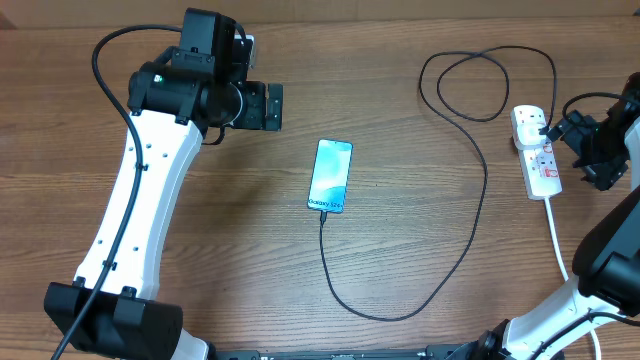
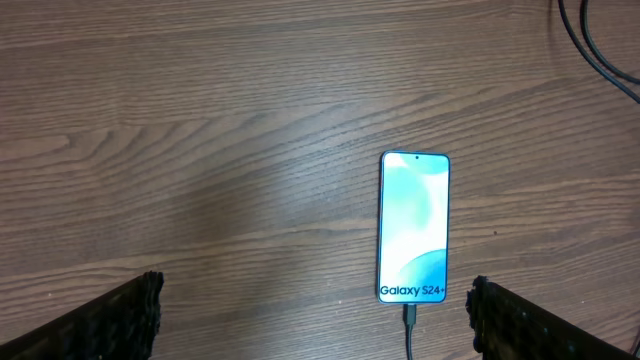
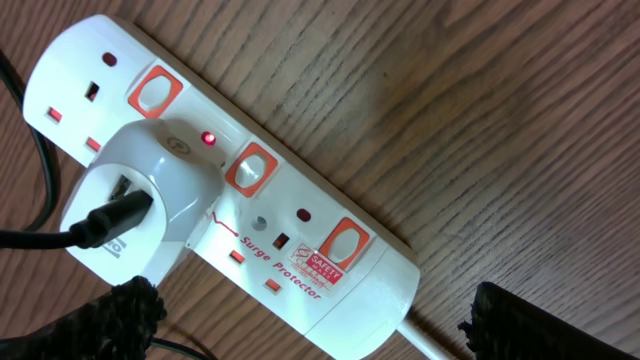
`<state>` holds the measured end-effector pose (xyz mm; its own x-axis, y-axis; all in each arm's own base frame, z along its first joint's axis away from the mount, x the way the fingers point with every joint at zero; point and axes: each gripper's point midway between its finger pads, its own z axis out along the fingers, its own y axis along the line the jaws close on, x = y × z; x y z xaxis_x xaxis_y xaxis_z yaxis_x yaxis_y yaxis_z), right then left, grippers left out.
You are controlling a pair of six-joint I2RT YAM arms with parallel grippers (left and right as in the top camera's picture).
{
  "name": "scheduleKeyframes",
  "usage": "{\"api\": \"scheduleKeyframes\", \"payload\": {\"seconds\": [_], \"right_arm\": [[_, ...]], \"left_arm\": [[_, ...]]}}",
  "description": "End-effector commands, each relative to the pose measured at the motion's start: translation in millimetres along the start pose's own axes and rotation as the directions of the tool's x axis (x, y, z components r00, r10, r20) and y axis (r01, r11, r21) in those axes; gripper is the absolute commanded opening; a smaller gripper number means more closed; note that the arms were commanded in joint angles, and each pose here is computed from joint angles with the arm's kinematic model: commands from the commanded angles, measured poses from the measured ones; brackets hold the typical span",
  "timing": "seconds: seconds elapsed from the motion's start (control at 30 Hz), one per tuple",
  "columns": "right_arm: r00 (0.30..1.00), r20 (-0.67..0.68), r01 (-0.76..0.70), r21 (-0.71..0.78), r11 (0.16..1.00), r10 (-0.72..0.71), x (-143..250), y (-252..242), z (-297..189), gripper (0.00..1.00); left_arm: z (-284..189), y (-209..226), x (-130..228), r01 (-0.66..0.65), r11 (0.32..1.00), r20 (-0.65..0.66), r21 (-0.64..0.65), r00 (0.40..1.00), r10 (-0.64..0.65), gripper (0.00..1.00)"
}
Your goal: Plug charger to phone and switch on socket
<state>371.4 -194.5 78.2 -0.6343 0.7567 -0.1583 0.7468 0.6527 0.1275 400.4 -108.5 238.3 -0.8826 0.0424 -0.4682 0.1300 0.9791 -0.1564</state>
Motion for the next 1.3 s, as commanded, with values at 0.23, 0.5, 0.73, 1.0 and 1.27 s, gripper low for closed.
{"api": "scheduleKeyframes", "payload": {"seconds": [0.23, 0.5, 0.73, 1.0, 1.27], "right_arm": [[0.999, 0.034, 0.012, -0.007, 1.000, -0.012, -8.5, 3.8, -3.2, 1.00], [0.999, 0.034, 0.012, -0.007, 1.000, -0.012, -8.5, 3.8, -3.2, 1.00], [0.999, 0.034, 0.012, -0.007, 1.000, -0.012, -8.5, 3.8, -3.2, 1.00], [0.999, 0.034, 0.012, -0.007, 1.000, -0.012, -8.5, 3.8, -3.2, 1.00], [0.999, 0.034, 0.013, -0.007, 1.000, -0.012, -8.6, 3.9, -3.2, 1.00]], "left_arm": [[-7.0, 1.7, -4.8, 0.016, 1.000, 0.024, -0.006, 1.000, -0.016, 1.00], [-7.0, 1.7, -4.8, 0.016, 1.000, 0.024, -0.006, 1.000, -0.016, 1.00], [-7.0, 1.7, -4.8, 0.016, 1.000, 0.024, -0.006, 1.000, -0.016, 1.00], [-6.6, 2.1, -4.9, 0.016, 1.000, 0.024, -0.007, 1.000, -0.016, 1.00], [-6.0, 3.5, -5.0, 0.016, 1.000, 0.024, -0.016, 1.000, -0.015, 1.00]]}}
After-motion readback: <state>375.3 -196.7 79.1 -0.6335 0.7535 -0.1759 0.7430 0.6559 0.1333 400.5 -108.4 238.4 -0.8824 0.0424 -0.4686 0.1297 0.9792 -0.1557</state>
